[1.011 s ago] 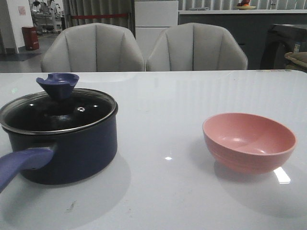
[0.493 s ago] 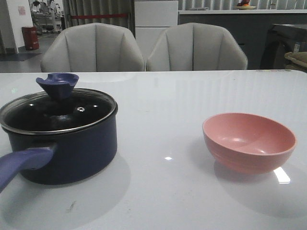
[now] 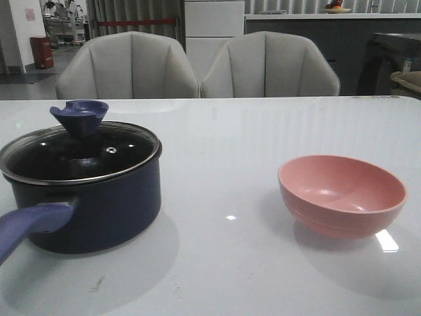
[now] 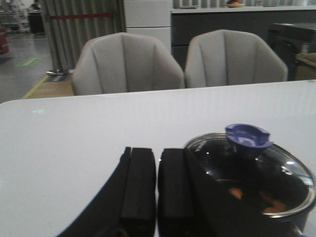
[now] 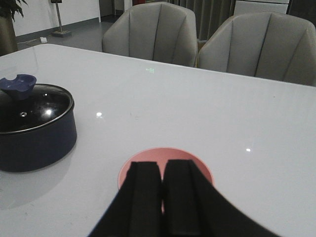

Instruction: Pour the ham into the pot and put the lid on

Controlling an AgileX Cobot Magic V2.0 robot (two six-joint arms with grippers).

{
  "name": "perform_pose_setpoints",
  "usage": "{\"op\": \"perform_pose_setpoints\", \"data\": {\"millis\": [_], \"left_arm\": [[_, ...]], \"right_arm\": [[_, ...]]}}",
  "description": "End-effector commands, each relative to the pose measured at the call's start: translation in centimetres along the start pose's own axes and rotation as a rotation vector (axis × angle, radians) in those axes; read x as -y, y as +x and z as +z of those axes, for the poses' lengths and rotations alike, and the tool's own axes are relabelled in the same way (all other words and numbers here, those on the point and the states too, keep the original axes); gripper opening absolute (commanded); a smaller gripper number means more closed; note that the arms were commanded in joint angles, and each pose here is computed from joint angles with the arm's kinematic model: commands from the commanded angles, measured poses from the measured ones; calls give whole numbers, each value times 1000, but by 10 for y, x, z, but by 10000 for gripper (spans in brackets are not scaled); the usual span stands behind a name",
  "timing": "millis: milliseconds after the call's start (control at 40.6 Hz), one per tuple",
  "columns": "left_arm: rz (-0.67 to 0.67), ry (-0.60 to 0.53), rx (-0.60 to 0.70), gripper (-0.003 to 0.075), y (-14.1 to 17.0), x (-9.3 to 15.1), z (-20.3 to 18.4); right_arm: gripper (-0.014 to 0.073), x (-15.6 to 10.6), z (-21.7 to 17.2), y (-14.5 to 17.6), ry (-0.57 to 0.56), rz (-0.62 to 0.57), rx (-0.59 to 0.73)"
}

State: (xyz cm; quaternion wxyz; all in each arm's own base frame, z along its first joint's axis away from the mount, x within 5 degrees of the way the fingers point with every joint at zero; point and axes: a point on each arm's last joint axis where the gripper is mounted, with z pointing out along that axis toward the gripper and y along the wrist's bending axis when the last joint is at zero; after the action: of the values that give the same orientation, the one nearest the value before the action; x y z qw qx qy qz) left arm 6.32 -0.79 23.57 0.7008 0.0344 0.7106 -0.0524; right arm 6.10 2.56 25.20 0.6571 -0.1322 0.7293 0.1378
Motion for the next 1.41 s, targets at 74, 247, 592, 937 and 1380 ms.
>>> {"op": "perform_pose_setpoints", "data": {"millis": [74,247,592,937,1380], "left_arm": [[-52,-79,118,124,7,-5,-4],[-35,-81,155,124,21,-6,-7],[-42,-81,158,124,27,-6,-8],[-42,-81,158,124,27,-6,-8],[-42,-81,158,124,27,-6,-8]], "right_arm": [[162,0,-1,-17,7,-6,103],[162,0,-1,-17,7,-6,103],[162,0,-1,-17,7,-6,103],[162,0,-1,-17,7,-6,103],[162,0,-1,-17,7,-6,103]]}}
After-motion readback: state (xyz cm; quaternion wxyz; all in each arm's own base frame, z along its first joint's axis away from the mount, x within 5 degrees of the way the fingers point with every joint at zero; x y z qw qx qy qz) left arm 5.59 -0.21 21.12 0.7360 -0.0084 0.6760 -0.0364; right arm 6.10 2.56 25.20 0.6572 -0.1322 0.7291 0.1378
